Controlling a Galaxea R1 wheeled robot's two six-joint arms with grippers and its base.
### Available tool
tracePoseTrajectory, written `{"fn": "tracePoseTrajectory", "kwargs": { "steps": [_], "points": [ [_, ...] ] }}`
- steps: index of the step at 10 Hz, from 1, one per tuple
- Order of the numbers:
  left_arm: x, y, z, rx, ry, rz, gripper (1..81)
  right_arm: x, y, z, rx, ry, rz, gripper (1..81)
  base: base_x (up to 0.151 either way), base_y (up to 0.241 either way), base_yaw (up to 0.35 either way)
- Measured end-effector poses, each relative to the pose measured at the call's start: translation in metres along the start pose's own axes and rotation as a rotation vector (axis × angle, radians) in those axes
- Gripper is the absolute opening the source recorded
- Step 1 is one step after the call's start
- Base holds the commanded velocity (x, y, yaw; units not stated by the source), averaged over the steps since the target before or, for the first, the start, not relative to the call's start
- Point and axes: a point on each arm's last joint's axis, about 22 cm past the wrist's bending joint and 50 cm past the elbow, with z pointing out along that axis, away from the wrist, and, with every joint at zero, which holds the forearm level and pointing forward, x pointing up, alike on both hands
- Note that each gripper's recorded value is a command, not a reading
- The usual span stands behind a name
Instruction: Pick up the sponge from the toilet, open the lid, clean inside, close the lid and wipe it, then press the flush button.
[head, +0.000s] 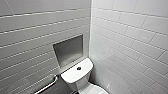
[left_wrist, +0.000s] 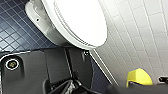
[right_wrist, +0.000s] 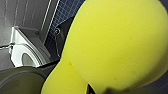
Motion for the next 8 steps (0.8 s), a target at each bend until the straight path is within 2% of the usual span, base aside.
{"fn": "tracePoseTrajectory", "kwargs": {
  "steps": [3, 6, 8],
  "points": [
    [0.067, 0.026, -0.02, -0.03, 0.017, 0.011, 81.1, 0.002, -0.003, 0.002, 0.005, 0.001, 0.028, 1.0, 0.0, 0.0, 0.0],
    [0.135, 0.053, -0.04, -0.052, 0.038, 0.037, 81.1, 0.012, -0.019, 0.012, 0.03, 0.012, 0.028, 1.0, 0.0, 0.0, 0.0],
    [0.181, 0.077, -0.058, -0.07, 0.054, 0.062, 81.1, 0.013, -0.016, 0.012, 0.025, 0.012, 0.029, 1.0, 0.0, 0.0, 0.0]
  ]
}}
